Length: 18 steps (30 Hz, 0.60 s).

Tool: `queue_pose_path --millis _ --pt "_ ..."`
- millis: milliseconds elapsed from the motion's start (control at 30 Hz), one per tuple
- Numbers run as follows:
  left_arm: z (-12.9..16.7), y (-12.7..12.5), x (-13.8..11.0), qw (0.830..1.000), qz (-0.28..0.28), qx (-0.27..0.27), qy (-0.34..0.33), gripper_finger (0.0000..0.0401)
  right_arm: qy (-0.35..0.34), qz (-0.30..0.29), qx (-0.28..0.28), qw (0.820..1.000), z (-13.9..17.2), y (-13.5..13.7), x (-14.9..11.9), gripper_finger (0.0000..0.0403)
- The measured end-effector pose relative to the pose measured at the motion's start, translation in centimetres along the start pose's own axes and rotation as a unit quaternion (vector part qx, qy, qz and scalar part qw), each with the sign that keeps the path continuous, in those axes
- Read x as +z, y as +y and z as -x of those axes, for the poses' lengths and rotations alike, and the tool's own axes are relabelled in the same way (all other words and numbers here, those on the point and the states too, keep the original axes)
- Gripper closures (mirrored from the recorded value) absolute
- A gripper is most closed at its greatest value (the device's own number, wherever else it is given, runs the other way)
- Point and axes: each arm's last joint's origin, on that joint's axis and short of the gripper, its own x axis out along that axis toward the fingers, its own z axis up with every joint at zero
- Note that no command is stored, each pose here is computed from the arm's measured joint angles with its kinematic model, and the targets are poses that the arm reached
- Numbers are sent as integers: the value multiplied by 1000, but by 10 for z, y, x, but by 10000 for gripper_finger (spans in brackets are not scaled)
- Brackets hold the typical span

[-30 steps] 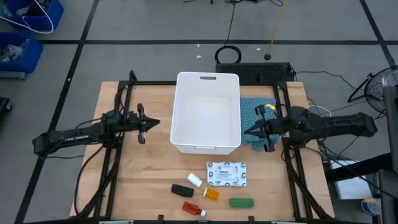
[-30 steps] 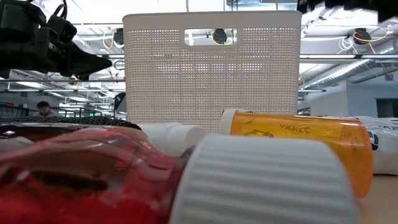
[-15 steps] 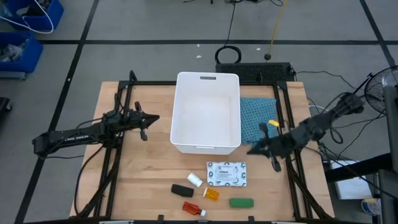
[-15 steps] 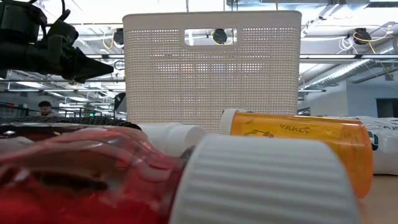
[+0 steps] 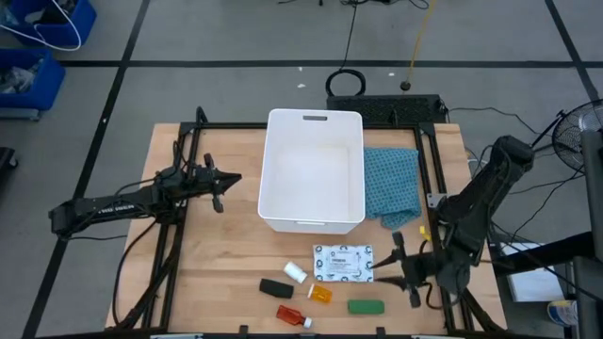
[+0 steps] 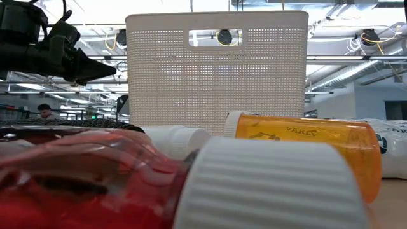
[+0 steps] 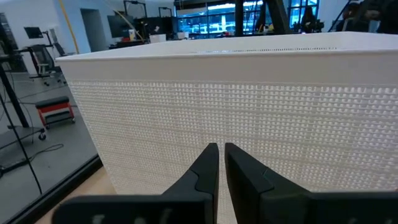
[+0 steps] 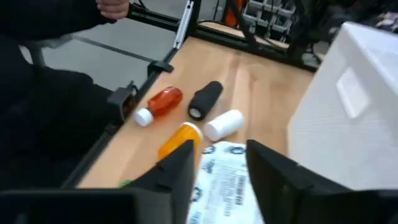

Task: Pick & place medical supplies in basket/bin
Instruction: Put the green bandage into the white bin

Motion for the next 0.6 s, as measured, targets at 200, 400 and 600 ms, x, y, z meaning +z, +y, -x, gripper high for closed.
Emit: queue_pose_path --millis 200,400,600 --pt "0 0 0 1000 5 0 -2 368 17 -64 25 997 -14 13 -8 167" --pt "0 0 0 1000 6 0 -2 368 40 -105 34 993 -28 25 -20 132" --pt "0 0 0 1000 18 0 -2 368 81 -169 50 981 -40 34 -35 128"
